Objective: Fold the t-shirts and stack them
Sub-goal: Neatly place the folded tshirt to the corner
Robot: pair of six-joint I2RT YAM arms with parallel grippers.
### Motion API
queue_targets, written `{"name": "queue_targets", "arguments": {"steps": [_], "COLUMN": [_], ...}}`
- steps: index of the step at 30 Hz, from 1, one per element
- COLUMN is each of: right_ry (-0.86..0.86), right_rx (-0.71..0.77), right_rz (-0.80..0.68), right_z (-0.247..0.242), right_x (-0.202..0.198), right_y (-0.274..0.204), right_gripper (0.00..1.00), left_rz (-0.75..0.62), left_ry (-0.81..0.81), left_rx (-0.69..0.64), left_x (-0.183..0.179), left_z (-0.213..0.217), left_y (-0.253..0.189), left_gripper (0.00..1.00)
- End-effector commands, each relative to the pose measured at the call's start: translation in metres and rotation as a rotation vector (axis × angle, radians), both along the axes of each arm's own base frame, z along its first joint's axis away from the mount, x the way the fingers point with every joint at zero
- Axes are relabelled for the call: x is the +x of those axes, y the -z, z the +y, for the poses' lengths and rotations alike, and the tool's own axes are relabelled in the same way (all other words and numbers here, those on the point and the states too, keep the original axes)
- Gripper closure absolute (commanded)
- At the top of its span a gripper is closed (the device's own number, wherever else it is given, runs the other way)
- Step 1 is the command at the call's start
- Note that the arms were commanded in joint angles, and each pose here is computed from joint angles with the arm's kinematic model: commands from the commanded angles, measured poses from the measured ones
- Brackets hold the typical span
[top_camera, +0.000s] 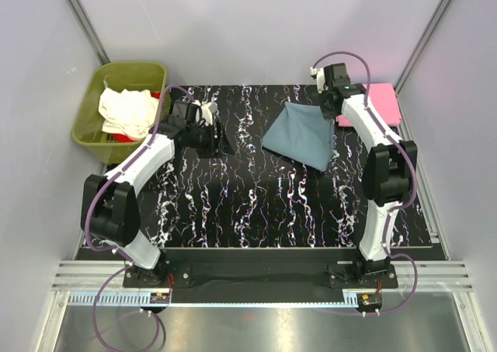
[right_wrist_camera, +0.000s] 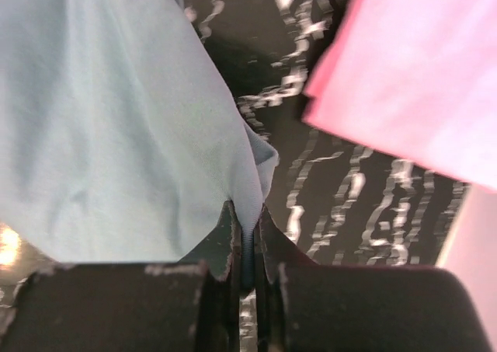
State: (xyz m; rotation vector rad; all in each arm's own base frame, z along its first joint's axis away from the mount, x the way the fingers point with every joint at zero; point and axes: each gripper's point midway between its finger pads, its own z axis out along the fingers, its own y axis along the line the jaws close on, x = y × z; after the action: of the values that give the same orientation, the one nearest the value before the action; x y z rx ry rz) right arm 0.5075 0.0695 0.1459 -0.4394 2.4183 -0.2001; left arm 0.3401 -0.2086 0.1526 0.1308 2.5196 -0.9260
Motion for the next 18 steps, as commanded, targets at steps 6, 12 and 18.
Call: {"name": "queue_targets", "arguments": {"steps": [6, 12, 18], "right_ry": [-0.050, -0.011, 0.002], "right_rx": [-0.027, -0.040, -0.044], "right_rz": [-0.260, -0.182, -0.223], "right_z": [-0.054, -0.086, -0.107], "right_x": [0.033, 0.046, 0.057], "right_y": [-0.103, -0.094, -0.111], "right_gripper": [1.00, 1.00, 1.00], "left_rz": [-0.081, -0.081, -0.067], "left_ry": [0.052, 0.057, 0.061], "left_rx": [-0.067, -0.073, -0.076], "left_x": [0.002, 0.000, -0.001], "left_z": [-0.010, -0.010, -0.012], "left_y": [-0.029, -0.030, -0.026], "left_gripper": [0.38, 0.38, 0.38]}}
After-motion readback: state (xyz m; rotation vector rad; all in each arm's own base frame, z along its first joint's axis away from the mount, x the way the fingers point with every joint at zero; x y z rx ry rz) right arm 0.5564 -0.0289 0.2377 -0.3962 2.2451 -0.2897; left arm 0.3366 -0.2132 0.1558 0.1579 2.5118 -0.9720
